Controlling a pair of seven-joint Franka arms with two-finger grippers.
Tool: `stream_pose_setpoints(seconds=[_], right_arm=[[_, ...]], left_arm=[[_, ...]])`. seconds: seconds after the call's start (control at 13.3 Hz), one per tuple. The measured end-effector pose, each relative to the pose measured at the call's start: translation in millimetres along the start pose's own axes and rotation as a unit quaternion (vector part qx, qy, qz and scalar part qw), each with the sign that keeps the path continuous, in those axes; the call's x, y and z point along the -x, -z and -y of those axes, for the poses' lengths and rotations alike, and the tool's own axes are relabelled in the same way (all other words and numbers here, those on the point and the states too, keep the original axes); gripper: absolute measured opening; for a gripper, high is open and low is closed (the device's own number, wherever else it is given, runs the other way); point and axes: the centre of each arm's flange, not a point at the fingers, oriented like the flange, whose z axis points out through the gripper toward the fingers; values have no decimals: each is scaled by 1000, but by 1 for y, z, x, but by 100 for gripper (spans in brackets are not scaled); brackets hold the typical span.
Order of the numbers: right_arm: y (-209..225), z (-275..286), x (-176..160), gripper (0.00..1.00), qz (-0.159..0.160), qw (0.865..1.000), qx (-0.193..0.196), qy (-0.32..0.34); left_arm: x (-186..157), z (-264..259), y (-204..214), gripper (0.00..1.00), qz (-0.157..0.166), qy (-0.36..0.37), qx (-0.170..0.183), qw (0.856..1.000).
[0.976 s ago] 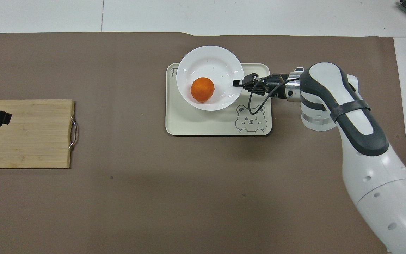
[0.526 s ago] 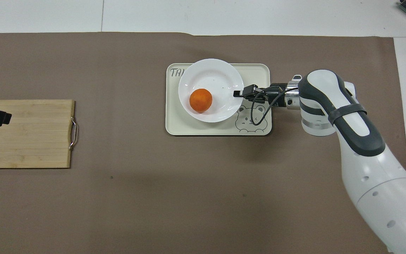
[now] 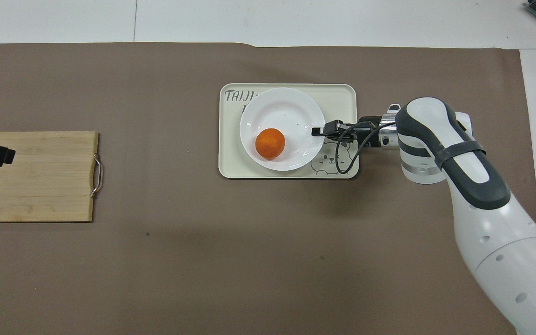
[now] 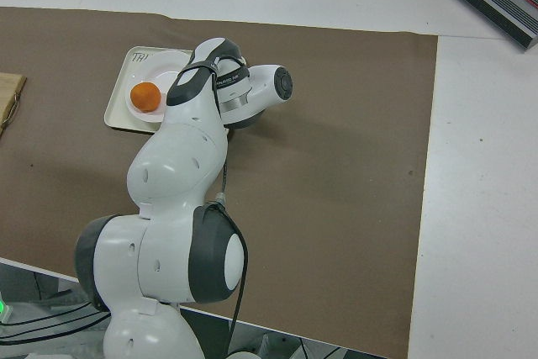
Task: Place orange and plate with both arms
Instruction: 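Lower the plate onto the bear tray with the right gripper, then open the right gripper to release the plate rim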
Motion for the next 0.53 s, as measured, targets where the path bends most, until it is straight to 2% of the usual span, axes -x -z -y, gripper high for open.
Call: stream_pose_setpoints(seconds=[0.53], right_arm=[[2, -5, 4, 5, 4, 1000, 11, 1]], left_arm=[[0, 0, 0, 100, 0, 0, 0, 1000]])
